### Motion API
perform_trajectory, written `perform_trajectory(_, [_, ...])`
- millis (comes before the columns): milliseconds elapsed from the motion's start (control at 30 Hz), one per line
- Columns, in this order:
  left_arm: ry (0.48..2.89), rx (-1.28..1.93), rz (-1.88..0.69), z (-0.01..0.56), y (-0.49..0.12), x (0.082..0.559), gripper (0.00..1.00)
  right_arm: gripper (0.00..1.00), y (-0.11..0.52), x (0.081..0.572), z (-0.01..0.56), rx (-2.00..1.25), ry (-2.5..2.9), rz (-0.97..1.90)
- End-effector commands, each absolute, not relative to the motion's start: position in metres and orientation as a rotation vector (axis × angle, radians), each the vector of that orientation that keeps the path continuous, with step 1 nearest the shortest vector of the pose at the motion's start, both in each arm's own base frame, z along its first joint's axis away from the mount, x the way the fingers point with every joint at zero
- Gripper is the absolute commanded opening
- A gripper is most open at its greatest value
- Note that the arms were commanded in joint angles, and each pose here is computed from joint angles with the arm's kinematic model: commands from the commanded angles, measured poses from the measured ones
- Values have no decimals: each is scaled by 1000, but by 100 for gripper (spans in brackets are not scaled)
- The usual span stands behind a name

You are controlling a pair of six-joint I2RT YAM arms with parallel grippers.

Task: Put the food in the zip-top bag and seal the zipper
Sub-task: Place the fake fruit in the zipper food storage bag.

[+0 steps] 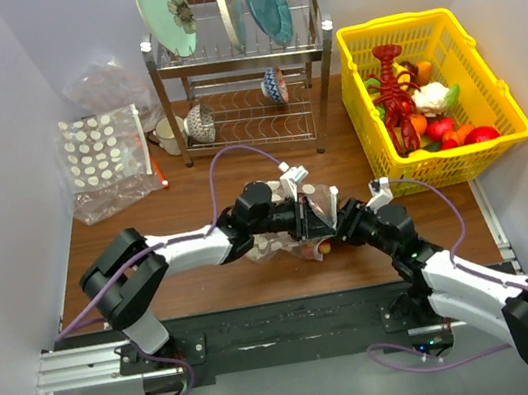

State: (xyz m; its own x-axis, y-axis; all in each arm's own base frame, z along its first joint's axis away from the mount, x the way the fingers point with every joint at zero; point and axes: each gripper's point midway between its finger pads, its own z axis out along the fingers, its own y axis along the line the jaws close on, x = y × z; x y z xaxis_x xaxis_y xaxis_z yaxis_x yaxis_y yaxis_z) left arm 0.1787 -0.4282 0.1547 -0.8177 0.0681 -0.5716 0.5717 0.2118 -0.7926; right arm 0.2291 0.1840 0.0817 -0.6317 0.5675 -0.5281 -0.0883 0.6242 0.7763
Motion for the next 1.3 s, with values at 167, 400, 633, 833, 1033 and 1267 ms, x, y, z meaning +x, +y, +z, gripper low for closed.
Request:
perform_trajectory(167, [2026, 613, -1547, 177, -440, 206, 0, 78, 172, 228, 138, 297, 1939, 967])
perform_trajectory(400, [2084, 624, -1444, 152, -440, 218, 0, 77, 151, 212, 135, 259, 2042, 815])
perform_trajectory(633, [2140, 623, -1432, 124, -443, 218, 0, 67, 108, 209, 133, 294, 2119, 509])
perform_trajectory(833, [2136, 622, -1438, 121, -444, 216, 0, 37, 97, 200, 120, 354, 2183, 447])
perform_trajectory(1033, [2092, 631, -1407, 139, -441, 220, 0, 0, 90, 197, 89, 449, 2330, 322])
perform_trajectory(1267, [2070, 642, -1381, 150, -436, 220, 0, 0, 103, 183, 61, 476, 2450, 368])
